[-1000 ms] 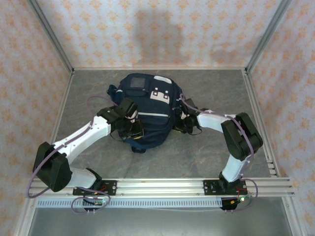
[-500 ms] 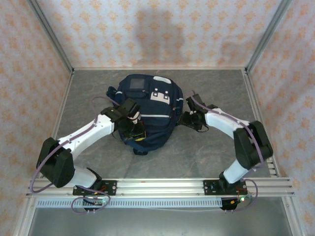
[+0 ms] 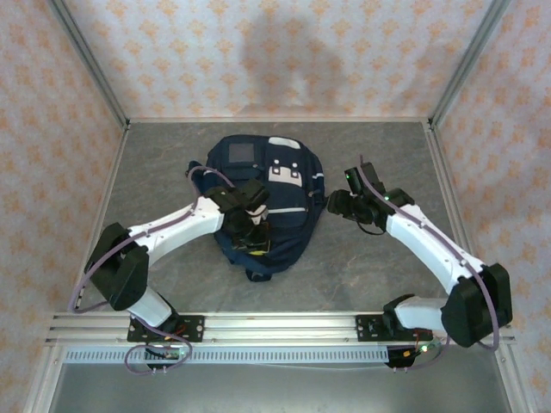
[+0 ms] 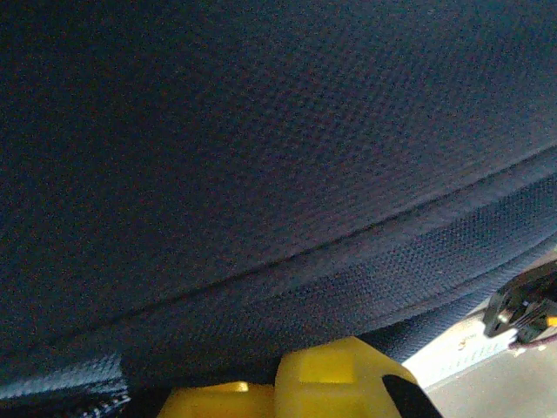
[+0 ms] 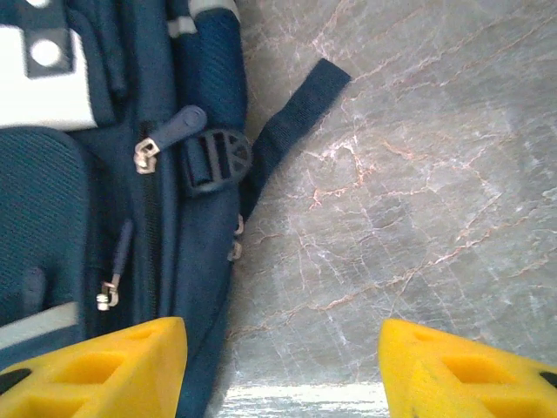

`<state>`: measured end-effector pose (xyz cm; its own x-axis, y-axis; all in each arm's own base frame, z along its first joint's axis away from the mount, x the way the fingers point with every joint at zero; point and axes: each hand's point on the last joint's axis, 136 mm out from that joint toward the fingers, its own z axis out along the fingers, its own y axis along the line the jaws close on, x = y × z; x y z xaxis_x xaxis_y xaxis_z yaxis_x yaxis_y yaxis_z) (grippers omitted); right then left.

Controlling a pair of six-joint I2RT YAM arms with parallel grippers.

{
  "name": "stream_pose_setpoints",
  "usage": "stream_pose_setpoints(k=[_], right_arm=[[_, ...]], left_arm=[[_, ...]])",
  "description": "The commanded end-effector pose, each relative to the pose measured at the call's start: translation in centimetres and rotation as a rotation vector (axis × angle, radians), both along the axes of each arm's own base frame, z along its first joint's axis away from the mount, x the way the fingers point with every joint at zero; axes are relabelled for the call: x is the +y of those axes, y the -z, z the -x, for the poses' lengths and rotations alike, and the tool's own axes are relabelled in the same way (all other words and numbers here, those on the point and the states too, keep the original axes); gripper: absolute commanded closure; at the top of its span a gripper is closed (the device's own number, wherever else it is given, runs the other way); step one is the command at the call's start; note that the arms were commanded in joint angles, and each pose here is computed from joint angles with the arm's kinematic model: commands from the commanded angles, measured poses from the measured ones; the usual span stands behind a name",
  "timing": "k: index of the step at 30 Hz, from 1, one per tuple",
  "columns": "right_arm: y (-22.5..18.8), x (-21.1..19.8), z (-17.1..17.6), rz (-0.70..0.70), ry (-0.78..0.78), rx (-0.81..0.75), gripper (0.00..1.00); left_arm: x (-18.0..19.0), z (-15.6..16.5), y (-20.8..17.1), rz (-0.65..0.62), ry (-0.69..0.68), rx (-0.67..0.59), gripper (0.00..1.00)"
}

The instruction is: Pack the student bag

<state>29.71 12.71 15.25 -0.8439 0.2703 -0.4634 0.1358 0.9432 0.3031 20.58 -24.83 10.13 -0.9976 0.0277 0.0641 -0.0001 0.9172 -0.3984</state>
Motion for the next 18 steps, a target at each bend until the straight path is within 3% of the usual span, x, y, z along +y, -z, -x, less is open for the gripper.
stream_pose_setpoints(k=[1, 8, 12, 14, 15, 16, 17, 18], right_arm=[[-0.6, -1.3, 0.9, 0.048, 0.004, -0.022, 0.41], [-1.7, -1.6, 1.4, 0.047, -0.017, -0.075, 0.42], [-2.0, -1.5, 1.6, 0.057, -0.051, -0.074, 0.42], [-3.8, -0.1, 1.8, -0.002, -0.123, -0.117, 0.41], [-5.1, 0.5, 1.9, -0.04, -0.161, -0.165, 0.37], [-6.3, 0.8, 2.0, -0.062, -0.179, -0.21, 0.33], [-7.6, 0.8, 2.1, -0.074, -0.191, -0.26, 0.29], [-8.8, 0.8, 2.3, -0.076, -0.204, -0.302, 0.07]], left_arm=[[-0.4, 3.2, -1.1, 0.004, 0.16, 0.034, 1.0], [-0.3, 4.4, -0.4, 0.043, 0.156, 0.038, 0.91], [-1.0, 4.0, -1.3, 0.084, 0.17, 0.009, 0.56], [-1.0, 3.0, -3.2, 0.091, 0.161, -0.075, 0.37], [-0.8, 2.4, -4.5, 0.094, 0.161, -0.132, 0.17], [-0.7, 1.9, -5.7, 0.098, 0.156, -0.178, 0.0], [-0.4, 1.3, -7.5, 0.101, 0.175, -0.26, 0.0], [0.1, 0.7, -9.1, 0.103, 0.172, -0.334, 0.0]])
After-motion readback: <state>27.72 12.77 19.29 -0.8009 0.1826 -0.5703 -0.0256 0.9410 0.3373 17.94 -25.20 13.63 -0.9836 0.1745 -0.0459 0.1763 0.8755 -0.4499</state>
